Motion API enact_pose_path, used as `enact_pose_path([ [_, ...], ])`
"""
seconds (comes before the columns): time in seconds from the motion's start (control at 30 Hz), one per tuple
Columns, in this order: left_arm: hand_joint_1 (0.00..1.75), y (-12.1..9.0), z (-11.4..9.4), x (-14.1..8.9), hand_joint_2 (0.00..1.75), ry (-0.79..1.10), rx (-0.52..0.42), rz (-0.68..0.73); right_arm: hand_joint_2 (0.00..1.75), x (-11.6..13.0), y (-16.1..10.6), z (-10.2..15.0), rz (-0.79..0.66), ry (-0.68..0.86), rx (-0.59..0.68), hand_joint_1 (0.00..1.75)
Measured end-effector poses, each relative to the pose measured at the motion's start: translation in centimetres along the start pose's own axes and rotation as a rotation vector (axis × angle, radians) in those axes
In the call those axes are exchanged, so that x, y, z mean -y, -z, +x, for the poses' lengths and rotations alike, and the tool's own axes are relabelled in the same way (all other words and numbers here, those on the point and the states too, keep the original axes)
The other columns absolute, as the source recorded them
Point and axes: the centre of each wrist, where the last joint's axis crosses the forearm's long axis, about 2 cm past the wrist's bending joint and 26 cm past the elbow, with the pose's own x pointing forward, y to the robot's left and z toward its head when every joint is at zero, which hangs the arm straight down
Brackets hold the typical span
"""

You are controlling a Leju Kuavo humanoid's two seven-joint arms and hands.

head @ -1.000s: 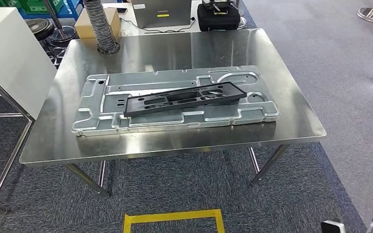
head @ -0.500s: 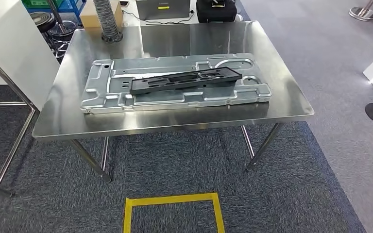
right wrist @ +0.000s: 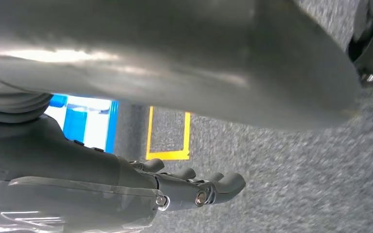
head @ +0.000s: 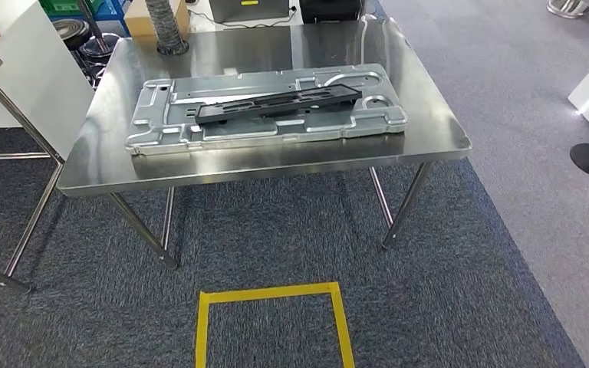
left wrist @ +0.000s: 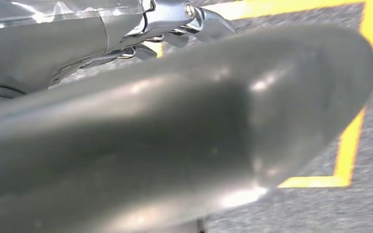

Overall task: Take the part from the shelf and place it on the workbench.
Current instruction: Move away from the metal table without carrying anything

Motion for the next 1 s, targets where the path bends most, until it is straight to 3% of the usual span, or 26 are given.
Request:
enact_pose_path([
  [0.5, 0.00, 0.10, 0.13, 0.83, 0.00, 0.020, -0.003, -0.031, 0.00, -0.30, -0.07, 0.05, 0.034, -0.018, 0.038, 0.00],
  [0.63, 0.00, 0.07, 0.07, 0.86, 0.00, 0.020, -0.004, -0.032, 1.75, -0.30, -0.06, 0.02, 0.032, -0.028, 0.058, 0.00],
  [1.0, 0.00, -0.02, -0.12, 0.89, 0.00, 0.017, 0.007, -0.030, 1.75, -0.25, -0.16, 0.38, 0.022, -0.039, 0.113, 0.00],
])
